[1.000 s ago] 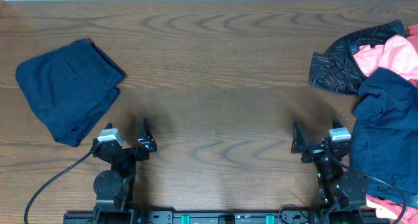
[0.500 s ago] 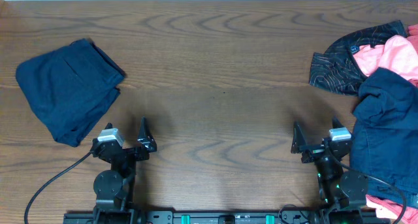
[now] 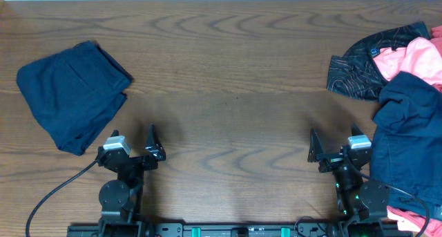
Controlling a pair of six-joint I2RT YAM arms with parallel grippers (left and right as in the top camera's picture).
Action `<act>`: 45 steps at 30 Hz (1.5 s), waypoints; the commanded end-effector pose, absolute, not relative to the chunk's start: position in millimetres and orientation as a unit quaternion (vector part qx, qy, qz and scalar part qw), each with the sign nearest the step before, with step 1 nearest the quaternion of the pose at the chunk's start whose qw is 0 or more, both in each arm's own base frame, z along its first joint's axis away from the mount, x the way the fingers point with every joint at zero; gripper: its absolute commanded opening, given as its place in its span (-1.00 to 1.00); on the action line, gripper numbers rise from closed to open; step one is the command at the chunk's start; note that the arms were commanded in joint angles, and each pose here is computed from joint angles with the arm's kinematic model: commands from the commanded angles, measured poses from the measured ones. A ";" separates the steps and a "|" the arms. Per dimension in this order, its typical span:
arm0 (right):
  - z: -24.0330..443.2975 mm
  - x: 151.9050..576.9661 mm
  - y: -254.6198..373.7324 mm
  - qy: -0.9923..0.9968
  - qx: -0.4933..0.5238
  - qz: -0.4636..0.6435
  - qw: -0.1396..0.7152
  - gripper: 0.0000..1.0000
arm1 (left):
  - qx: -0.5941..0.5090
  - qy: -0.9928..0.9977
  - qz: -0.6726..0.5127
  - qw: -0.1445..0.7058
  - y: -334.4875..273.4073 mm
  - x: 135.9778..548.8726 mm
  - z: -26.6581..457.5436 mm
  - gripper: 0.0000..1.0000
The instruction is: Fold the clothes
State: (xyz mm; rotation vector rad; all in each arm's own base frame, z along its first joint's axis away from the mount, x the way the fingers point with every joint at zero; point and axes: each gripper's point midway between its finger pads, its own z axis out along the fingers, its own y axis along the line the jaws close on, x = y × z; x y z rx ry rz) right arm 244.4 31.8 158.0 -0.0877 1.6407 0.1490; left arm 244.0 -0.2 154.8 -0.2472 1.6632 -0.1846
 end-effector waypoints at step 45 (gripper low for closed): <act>180.8 243.5 31.4 0.715 -0.003 0.100 0.692 0.98 | -0.089 0.741 -0.126 0.654 -16.2 243.4 152.7 0.95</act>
